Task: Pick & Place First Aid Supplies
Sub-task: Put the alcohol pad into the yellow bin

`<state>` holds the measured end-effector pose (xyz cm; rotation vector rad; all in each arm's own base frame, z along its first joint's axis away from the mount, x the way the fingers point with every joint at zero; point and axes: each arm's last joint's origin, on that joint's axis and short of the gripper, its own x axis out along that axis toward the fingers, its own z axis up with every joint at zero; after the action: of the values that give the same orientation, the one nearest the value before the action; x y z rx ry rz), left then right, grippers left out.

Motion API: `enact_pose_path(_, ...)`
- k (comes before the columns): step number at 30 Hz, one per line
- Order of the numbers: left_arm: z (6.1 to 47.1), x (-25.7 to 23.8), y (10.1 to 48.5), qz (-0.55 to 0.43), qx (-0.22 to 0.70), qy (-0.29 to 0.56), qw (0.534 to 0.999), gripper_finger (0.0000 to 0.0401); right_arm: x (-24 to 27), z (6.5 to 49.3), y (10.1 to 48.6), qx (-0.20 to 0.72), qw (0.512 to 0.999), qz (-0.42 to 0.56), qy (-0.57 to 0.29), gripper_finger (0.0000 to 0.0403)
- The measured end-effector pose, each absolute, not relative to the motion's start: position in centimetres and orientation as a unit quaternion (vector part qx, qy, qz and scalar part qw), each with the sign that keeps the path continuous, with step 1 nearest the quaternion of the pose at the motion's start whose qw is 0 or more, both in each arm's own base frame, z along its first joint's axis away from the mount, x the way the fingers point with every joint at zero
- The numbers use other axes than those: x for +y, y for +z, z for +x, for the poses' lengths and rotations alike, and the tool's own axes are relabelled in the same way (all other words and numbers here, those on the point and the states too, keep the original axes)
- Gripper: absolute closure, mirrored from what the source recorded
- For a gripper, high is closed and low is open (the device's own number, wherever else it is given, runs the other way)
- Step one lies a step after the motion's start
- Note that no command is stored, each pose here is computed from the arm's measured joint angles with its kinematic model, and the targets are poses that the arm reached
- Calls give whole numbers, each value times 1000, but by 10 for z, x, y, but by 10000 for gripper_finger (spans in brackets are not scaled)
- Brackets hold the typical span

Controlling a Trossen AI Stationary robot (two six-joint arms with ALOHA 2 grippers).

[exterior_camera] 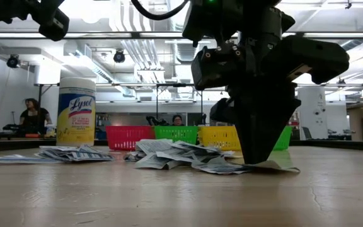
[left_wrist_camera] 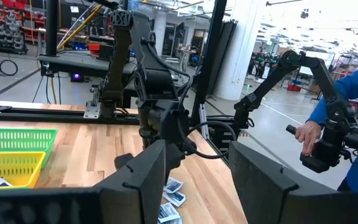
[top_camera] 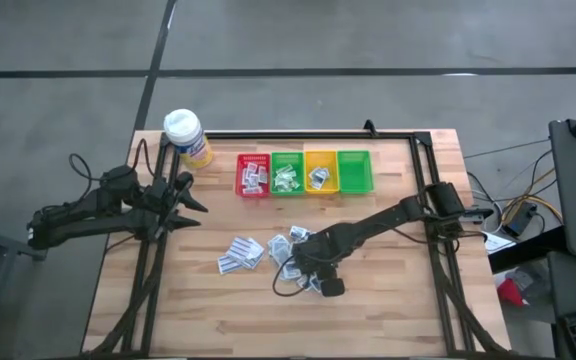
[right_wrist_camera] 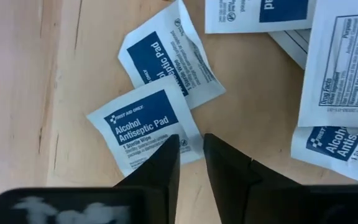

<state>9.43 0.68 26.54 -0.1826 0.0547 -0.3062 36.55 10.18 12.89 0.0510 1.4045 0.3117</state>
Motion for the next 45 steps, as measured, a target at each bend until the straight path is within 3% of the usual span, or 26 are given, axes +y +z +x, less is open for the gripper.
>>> enact_pose_path(11,94,7,265,-91,27,-152,984,227,102,366,128,644,753,15,133,392)
enact_pose_path(45,94,7,265,-90,27,-152,984,226,94,360,146,681,728,1,81,394)
